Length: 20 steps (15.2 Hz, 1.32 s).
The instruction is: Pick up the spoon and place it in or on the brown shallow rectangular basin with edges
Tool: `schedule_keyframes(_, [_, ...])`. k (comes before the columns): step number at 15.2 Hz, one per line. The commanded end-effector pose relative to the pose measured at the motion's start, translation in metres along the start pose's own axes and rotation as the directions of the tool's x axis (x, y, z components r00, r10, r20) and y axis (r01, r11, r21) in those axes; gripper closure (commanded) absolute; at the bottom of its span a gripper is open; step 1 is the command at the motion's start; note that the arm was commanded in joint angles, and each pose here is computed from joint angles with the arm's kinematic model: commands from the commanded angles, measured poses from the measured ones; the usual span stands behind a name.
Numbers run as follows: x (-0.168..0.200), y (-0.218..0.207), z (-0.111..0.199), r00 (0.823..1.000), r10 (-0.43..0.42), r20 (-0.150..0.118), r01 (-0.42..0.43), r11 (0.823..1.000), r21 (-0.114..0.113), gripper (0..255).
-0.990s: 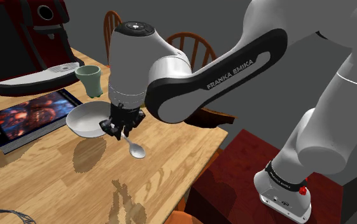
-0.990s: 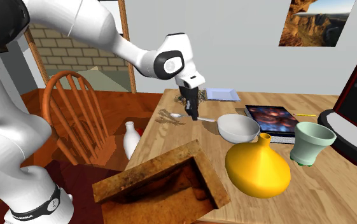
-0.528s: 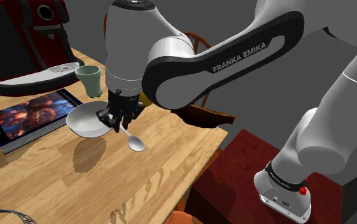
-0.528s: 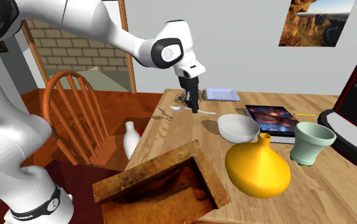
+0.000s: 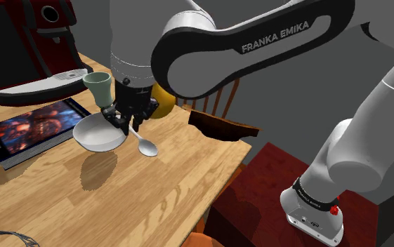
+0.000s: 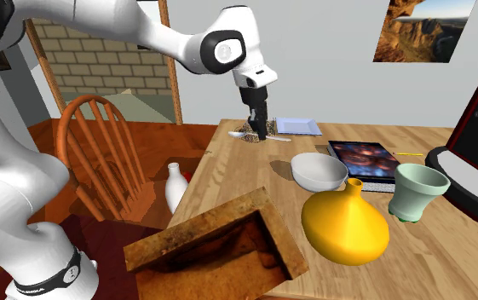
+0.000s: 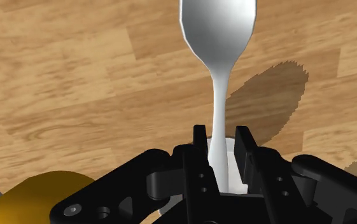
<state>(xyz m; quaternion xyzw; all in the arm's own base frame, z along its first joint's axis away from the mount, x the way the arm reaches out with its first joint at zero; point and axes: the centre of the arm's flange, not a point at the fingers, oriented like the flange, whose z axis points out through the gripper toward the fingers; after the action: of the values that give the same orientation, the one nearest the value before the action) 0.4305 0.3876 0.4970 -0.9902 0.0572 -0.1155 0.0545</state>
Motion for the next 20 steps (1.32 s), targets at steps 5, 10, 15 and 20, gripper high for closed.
schedule_keyframes(5, [0.002,0.051,-0.017,1.000,0.000,0.000,0.000,1.000,0.000,255])
schedule_keyframes(10, [0.003,0.116,-0.027,1.000,0.000,0.000,0.000,1.000,0.000,255])
schedule_keyframes(15, [0.003,0.181,-0.038,1.000,0.000,0.000,0.000,1.000,0.000,255])
schedule_keyframes(20, [0.004,0.246,-0.049,1.000,0.000,0.000,0.000,1.000,0.000,255])
